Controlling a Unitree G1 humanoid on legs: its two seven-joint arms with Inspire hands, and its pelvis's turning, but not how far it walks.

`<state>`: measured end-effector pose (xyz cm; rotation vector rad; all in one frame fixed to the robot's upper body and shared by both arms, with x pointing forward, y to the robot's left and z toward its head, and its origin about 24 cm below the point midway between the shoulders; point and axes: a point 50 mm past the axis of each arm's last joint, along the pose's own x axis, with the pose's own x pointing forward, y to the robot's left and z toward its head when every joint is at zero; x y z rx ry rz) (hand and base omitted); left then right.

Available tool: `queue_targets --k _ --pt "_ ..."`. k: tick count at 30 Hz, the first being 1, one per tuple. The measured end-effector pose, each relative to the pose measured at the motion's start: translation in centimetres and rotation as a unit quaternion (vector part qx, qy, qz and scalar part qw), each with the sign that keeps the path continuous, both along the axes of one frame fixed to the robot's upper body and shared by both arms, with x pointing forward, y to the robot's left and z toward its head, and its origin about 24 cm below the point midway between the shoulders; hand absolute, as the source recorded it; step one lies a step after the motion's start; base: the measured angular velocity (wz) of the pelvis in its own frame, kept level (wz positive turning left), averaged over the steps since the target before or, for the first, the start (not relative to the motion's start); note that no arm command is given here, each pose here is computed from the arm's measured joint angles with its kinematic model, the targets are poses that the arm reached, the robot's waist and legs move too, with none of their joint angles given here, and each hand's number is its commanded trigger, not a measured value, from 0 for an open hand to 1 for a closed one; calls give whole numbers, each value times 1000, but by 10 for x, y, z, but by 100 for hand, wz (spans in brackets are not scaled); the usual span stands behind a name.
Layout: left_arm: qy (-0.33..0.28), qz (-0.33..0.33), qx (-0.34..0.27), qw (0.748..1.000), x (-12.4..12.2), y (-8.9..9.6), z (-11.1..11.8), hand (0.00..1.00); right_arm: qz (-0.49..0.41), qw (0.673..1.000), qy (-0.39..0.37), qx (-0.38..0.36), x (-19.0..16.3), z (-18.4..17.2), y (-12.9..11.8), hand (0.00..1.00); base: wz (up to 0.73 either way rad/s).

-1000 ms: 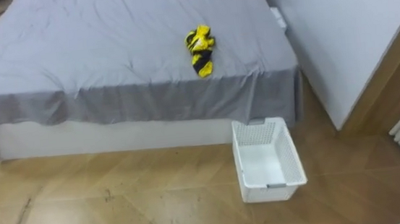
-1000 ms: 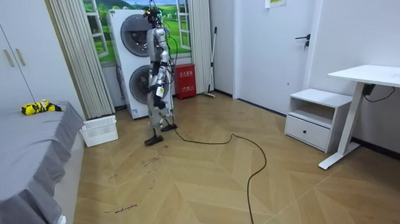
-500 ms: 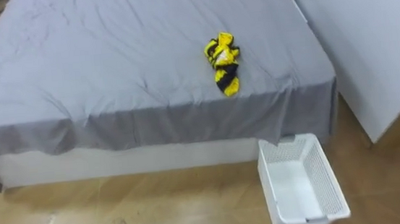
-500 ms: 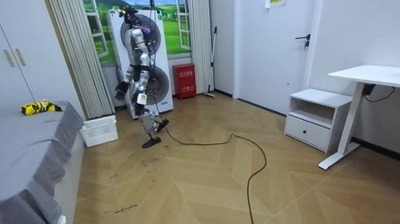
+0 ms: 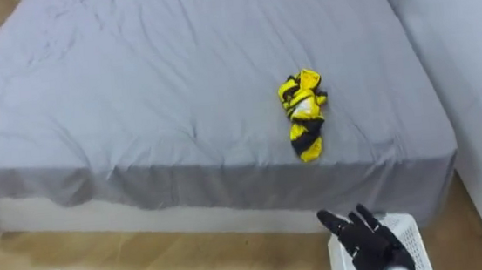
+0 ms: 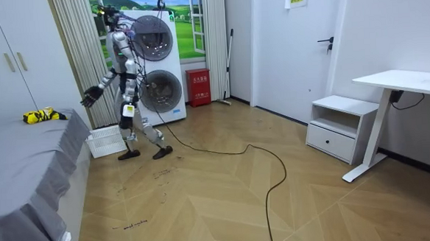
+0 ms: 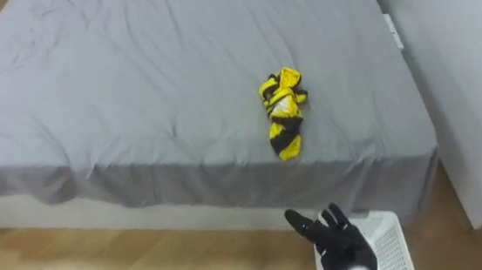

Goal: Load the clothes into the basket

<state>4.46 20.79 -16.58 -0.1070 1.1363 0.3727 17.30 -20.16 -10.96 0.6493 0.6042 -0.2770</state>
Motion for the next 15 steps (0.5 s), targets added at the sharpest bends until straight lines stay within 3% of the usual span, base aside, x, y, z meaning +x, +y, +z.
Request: queue_targets --k 4,7,15 --pt "-1 16 2 1000 -6 4 1 0 21 1000 -3 -17 2 2 0 0 20" --pt "-16 12 0 1000 5 3 2 0 16 999 -26 -25 9 10 -5 0 13" --pt "-44 8 7 999 11 9 7 0 16 995 -80 -58 29 37 -10 0 -18"
